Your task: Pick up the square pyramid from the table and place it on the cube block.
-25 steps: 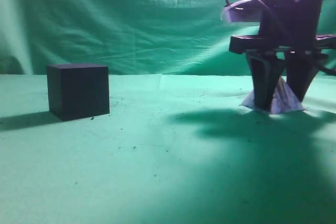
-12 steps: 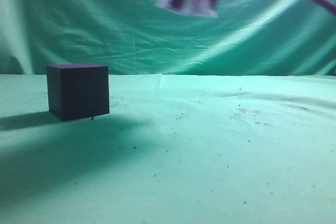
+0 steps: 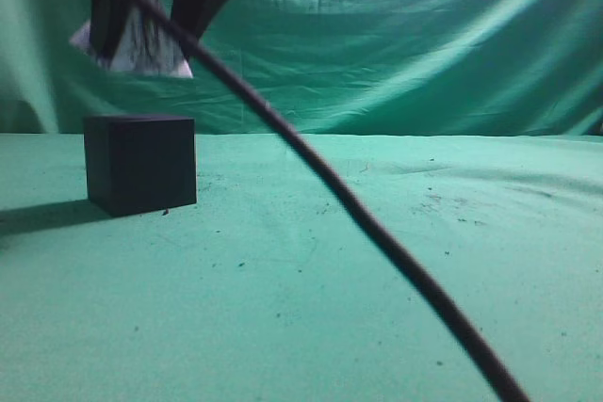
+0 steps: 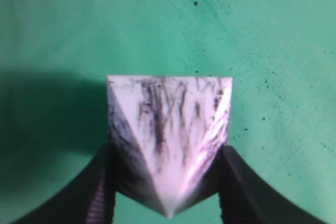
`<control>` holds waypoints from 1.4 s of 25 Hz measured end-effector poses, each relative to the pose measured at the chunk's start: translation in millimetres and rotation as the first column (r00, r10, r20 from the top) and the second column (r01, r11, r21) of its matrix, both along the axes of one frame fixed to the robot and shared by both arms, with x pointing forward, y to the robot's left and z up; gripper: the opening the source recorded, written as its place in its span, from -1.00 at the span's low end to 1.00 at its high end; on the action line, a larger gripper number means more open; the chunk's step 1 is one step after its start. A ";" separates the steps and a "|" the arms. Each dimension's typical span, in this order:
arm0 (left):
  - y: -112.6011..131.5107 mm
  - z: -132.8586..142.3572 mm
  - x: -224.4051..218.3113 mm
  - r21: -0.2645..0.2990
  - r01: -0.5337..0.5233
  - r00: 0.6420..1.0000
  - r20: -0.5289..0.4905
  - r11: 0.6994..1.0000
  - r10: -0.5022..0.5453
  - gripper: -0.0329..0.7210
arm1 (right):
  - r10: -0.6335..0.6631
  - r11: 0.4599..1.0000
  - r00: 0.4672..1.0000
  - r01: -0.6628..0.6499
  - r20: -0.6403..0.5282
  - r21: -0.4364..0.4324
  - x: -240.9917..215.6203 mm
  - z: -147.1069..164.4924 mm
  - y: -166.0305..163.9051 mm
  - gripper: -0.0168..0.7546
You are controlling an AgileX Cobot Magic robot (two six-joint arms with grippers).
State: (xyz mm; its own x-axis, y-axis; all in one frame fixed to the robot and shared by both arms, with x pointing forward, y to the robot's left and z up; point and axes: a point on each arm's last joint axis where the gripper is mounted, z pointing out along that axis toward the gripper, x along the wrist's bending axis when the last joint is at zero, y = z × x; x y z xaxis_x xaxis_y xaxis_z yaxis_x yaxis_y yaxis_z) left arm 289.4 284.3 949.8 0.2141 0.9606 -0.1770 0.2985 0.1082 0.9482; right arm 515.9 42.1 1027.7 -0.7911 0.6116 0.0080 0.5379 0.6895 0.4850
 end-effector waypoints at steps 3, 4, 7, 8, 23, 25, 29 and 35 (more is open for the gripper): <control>0.0 0.0 0.0 0.000 0.000 1.000 0.000 1.000 0.000 -0.91 | 0.002 1.000 1.000 -0.002 -0.005 -0.019 6.5 -15.9 6.9 0.00; 0.0 0.0 0.0 0.000 0.000 1.000 0.000 1.000 0.000 -0.91 | 0.002 1.000 1.000 -0.002 -0.011 -0.028 7.7 -21.6 8.3 0.00; 0.0 0.0 0.0 0.000 0.000 1.000 0.000 1.000 0.000 -0.91 | 0.003 0.999 1.000 -0.003 -0.008 -0.033 10.5 -30.2 11.2 -0.15; 0.0 0.0 0.0 0.000 0.000 1.000 0.000 1.000 0.000 -0.91 | 0.003 1.000 1.000 -0.003 0.011 -0.010 11.6 -23.3 12.5 -0.30; 0.0 0.0 0.0 0.000 0.000 1.000 0.000 1.000 0.000 -0.91 | 0.005 1.000 0.997 -0.003 0.081 -0.017 0.7 80.3 -7.9 0.29; 0.0 0.0 0.0 0.000 0.000 1.000 0.000 1.000 0.000 -0.91 | -0.003 1.000 0.994 0.006 0.112 -0.023 -4.3 108.9 -18.1 -0.15; 0.0 0.0 0.0 0.000 0.000 1.000 0.000 1.000 0.000 -0.91 | -0.034 0.999 0.977 0.031 0.209 0.016 -16.6 161.5 -41.3 -0.80; 0.0 0.0 0.0 0.000 0.000 1.000 0.000 1.000 0.000 -0.91 | -0.094 0.986 0.950 0.048 0.298 0.158 -55.7 229.4 -90.2 -0.77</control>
State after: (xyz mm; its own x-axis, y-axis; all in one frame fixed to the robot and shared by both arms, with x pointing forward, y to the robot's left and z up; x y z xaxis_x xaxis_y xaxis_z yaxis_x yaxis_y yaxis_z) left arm 289.4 284.3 949.8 0.2141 0.9606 -0.1770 0.2985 0.1082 0.9482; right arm 460.2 -48.1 1257.1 -0.7244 0.6766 -0.1318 0.3947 0.5639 0.7254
